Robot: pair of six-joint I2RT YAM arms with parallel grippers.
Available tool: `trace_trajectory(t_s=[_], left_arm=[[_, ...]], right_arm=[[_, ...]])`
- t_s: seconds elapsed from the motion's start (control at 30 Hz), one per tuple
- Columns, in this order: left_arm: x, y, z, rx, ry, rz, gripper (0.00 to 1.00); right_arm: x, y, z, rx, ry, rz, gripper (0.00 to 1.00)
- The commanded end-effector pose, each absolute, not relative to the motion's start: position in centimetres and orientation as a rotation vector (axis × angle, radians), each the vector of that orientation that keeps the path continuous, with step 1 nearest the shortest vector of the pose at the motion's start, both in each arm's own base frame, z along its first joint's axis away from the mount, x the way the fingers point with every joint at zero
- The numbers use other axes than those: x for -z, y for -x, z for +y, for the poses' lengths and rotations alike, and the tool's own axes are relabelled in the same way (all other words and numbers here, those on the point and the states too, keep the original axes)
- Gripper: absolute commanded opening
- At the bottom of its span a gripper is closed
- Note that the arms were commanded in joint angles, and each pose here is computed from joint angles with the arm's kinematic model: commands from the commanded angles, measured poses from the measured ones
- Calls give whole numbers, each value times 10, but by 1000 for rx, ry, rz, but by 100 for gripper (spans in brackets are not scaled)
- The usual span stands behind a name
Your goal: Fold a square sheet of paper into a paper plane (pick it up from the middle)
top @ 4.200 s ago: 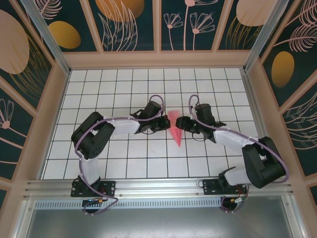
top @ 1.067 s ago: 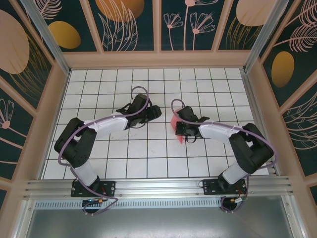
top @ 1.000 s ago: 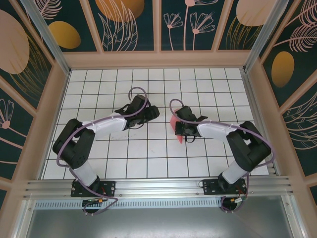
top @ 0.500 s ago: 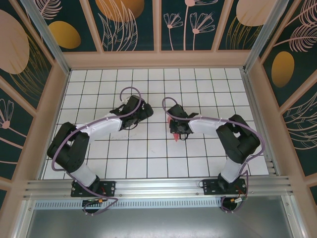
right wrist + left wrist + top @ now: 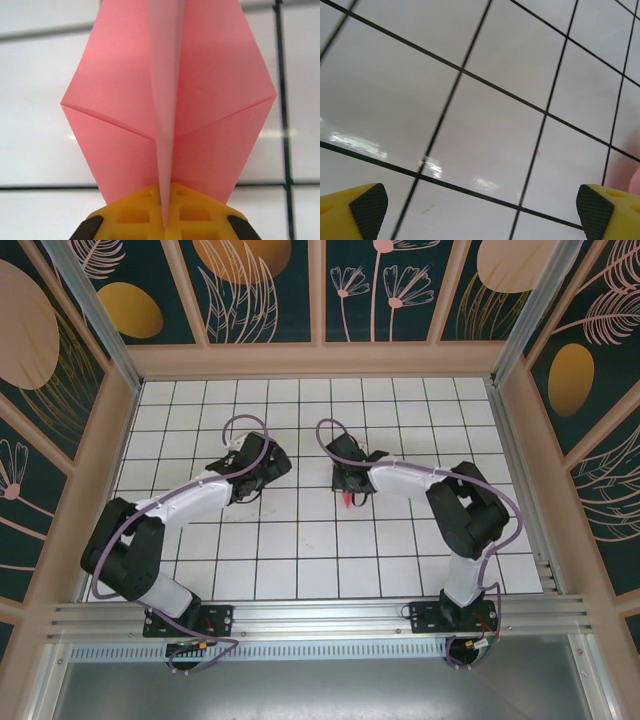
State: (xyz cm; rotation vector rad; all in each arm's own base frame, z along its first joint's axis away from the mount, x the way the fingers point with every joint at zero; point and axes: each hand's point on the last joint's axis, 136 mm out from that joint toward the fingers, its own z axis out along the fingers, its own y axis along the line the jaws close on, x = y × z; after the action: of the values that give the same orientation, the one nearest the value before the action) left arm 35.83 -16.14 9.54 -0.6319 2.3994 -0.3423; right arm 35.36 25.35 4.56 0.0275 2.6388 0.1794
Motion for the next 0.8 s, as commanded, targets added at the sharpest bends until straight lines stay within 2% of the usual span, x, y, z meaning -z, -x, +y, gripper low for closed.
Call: trace_trajectory(t_s=[0.0,0.3,0.77], left_arm=[[-96,-348,-131,225,653,2391,99],[-87,-335,-109,203,695,2392,99],[-74,-334,-111,196,692,2426,99]], right_arm=[[-42,-376,257,-91,29,2636,6],[-41,-423,287,-90,66,2632,8],[-6,-425,295,-80,55,2722,15]])
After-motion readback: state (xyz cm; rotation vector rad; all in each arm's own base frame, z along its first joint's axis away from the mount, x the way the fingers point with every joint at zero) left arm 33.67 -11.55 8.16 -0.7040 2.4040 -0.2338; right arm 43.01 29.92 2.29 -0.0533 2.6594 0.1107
